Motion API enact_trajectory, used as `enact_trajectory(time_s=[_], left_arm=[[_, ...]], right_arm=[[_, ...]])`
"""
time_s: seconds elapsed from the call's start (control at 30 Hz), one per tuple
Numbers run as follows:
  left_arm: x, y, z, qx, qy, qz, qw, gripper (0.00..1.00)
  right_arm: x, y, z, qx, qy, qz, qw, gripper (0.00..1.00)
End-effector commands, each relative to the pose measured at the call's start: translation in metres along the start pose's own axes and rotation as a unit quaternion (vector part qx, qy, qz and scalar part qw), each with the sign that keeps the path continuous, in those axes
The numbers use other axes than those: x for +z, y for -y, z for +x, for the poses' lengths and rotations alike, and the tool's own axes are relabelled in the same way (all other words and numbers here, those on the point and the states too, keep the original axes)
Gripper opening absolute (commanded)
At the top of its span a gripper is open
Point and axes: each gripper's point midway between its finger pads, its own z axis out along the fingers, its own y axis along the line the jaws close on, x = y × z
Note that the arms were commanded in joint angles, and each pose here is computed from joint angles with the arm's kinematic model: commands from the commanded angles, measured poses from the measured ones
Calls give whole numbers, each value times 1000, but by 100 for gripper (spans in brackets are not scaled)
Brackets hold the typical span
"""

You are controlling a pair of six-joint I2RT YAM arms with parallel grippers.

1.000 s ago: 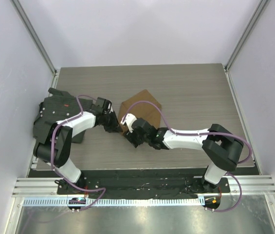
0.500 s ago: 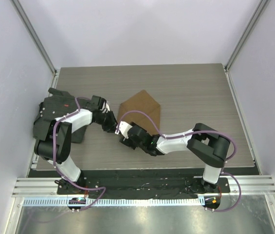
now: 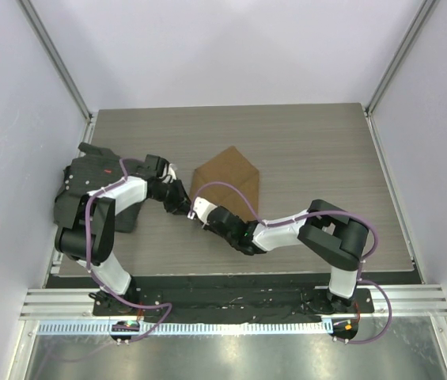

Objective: Fold the napkin, place the utensils inside, and roll it up
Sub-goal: Roll the napkin with the utensil

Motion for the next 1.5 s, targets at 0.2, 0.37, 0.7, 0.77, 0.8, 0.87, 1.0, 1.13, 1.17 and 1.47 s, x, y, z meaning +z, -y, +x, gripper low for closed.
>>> enact_trajectory(time_s=[0.2,0.37,0.7,0.77,0.8,0.87,1.0,1.13,1.17,1.47], left_arm=[[-20,-4,-25,-16,96,-11,995,66],[-30,-26,-34,-26,153,-45,987,79],[-57,-40,-44,19,251,-74,965,84],[-67,-29,-47,39,279,-48,958,85],[-70,-25,-47,47,288,-40,956,86],[-70,-24,-41,57,292,-23,954,87],[-67,-20,-36,82,291,0,953,87],[-62,-14,-29,110,278,9,954,85],[-61,-11,-28,116,276,10,954,85],[-41,-19,-14,163,246,-55,954,83]], right_arm=[[-4,-21,10,-42,-62,-78,994,8],[-12,-38,-3,-1,-95,-171,981,4],[-22,-38,-34,134,-141,-353,915,1],[-22,-30,-32,166,-156,-375,898,1],[-23,-34,-39,178,-151,-403,885,1],[-20,-27,-35,203,-163,-420,869,1],[-13,-22,-32,258,-170,-471,826,1],[0,-21,-16,306,-191,-495,790,1],[3,-19,-14,310,-193,-495,789,1],[14,-17,-1,334,-211,-499,771,1]])
